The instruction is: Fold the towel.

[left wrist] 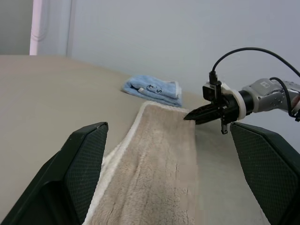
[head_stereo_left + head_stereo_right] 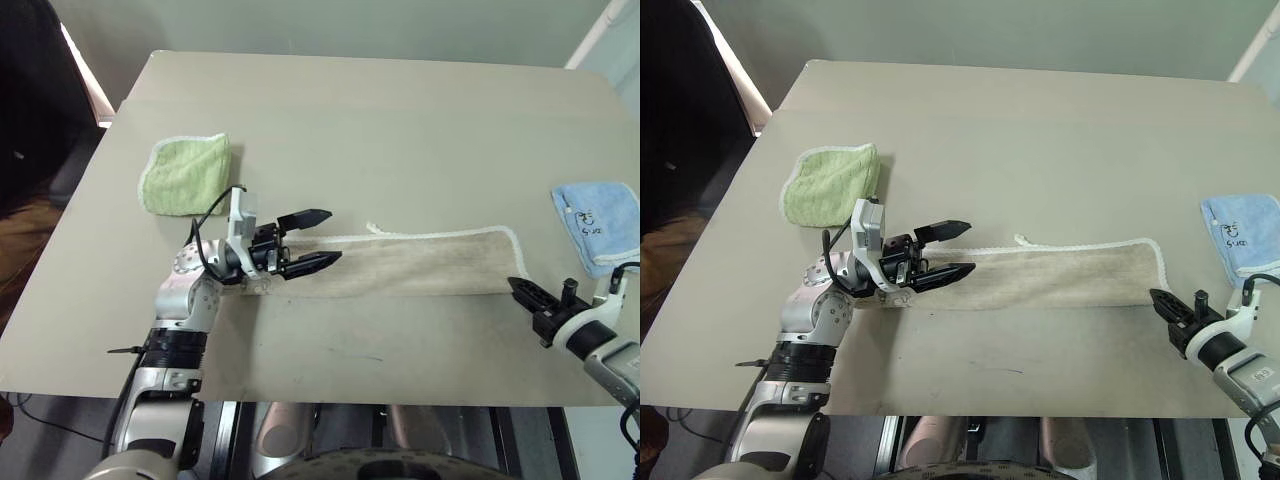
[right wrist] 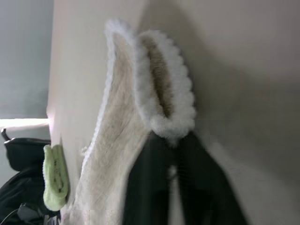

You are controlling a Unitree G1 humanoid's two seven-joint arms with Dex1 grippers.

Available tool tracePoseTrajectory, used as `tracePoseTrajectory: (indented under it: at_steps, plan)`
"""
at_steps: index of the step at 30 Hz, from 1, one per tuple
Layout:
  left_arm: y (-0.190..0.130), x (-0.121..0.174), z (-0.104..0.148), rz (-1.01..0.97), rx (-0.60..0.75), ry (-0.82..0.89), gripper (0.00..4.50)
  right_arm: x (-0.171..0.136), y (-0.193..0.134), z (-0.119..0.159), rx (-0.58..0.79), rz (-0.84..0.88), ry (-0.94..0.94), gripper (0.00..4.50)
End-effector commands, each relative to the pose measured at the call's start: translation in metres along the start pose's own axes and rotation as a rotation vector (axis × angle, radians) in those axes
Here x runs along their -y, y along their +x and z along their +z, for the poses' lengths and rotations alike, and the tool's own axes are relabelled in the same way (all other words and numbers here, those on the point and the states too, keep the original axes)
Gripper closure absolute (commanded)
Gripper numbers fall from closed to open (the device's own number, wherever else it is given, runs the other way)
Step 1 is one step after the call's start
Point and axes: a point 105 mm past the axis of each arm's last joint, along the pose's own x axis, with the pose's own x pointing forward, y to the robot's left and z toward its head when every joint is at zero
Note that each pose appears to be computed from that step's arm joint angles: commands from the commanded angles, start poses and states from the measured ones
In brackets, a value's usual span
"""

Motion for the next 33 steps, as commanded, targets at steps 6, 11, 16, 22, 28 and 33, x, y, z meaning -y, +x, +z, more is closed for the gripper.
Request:
tracePoseTrajectory:
  at_steps: [6,11,16,22,28,33]
  plan:
    - [-0.003,-0.001,0.003,0.001,-0.004,0.026,0.0,0.007,-0.019,0.021,0.065,0.001,-0.009,4.46]
    - [-0.002,-0.002,0.004,-0.002,-0.005,0.026,0.0,0.005,-0.032,0.035,0.094,0.005,-0.049,4.46]
    - [-0.003,-0.005,0.007,0.008,-0.004,0.039,0.0,0.004,-0.048,0.054,0.129,-0.008,-0.093,4.46]
    - [-0.003,-0.008,0.009,0.011,-0.007,0.05,0.0,-0.007,-0.055,0.054,0.081,0.001,-0.201,4.46]
    - [-0.001,-0.007,0.008,0.006,-0.013,0.054,0.0,-0.059,-0.047,0.032,-0.018,0.133,-0.452,4.46]
    - [-0.001,-0.006,0.008,0.01,-0.009,0.053,0.0,-0.095,-0.041,0.012,-0.085,0.258,-0.546,4.46]
